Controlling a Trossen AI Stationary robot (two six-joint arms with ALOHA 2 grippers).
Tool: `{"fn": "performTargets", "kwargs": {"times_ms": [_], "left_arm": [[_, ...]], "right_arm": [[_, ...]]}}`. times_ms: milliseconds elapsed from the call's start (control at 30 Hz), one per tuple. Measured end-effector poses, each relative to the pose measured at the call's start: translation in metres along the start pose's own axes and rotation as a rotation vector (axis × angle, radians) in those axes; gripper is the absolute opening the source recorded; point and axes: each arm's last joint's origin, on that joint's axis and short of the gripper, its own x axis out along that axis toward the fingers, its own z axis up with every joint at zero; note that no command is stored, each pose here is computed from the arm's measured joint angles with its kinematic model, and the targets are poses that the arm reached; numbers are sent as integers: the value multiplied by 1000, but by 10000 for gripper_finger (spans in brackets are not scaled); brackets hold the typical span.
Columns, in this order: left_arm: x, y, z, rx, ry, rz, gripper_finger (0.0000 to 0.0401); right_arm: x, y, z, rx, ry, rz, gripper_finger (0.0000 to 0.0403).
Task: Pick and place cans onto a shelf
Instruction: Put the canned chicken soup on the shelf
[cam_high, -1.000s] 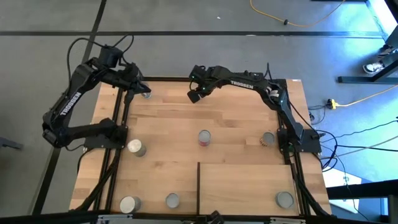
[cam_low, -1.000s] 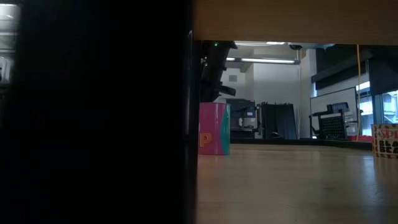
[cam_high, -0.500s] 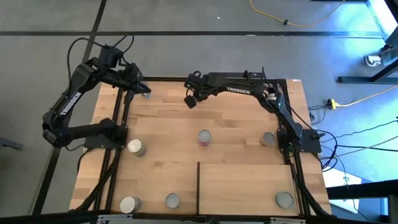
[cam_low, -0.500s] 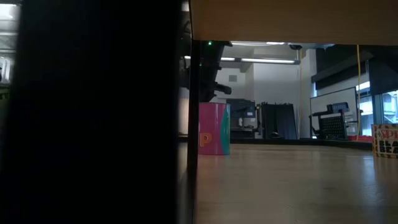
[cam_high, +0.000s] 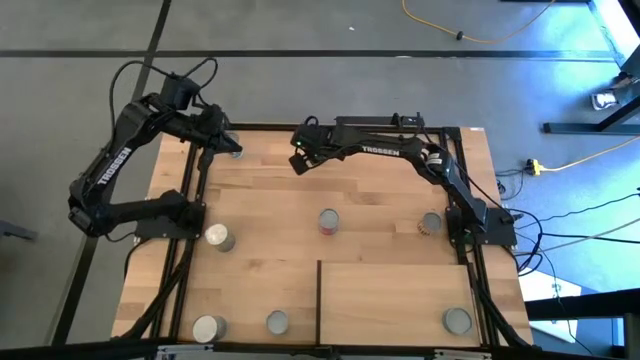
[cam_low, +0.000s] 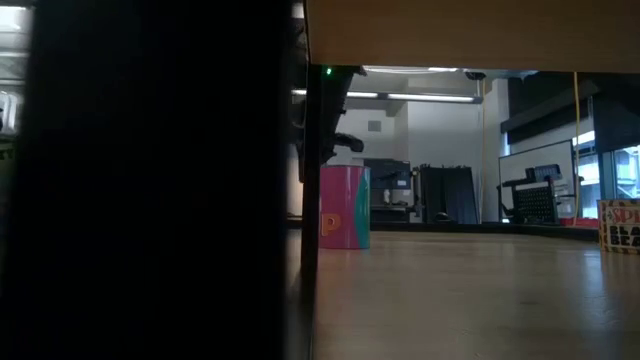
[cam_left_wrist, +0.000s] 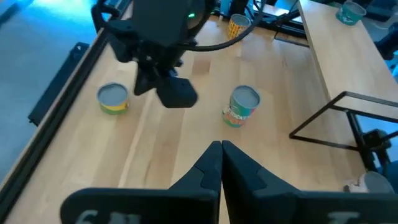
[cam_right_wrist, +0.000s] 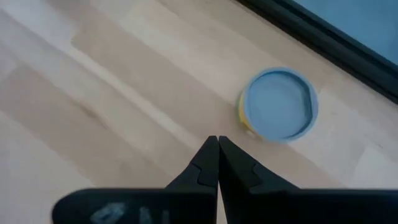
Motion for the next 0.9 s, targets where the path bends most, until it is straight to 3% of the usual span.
{"fn": "performTargets", "kwargs": {"times_ms": [100, 233, 467, 567, 667, 900], "left_arm": [[1, 0, 0, 7, 8, -3, 0], [1, -2, -5, 13, 43, -18, 0], [0, -5, -10, 20, 101, -17, 0], [0, -5, -11, 23, 109, -4, 0], [0, -5, -11, 29, 108, -4, 0], [0, -5, -11, 40, 109, -4, 0]], "right_arm": [[13, 3, -8, -23, 57, 14, 5], [9, 20, -18, -124, 69, 79, 5], [-40, 37, -20, -317, 24, 211, 5], [-59, 40, -24, -384, 71, 319, 9], [-75, 39, -26, -413, 91, 352, 21], [-92, 24, -46, -545, 354, 393, 77]]}}
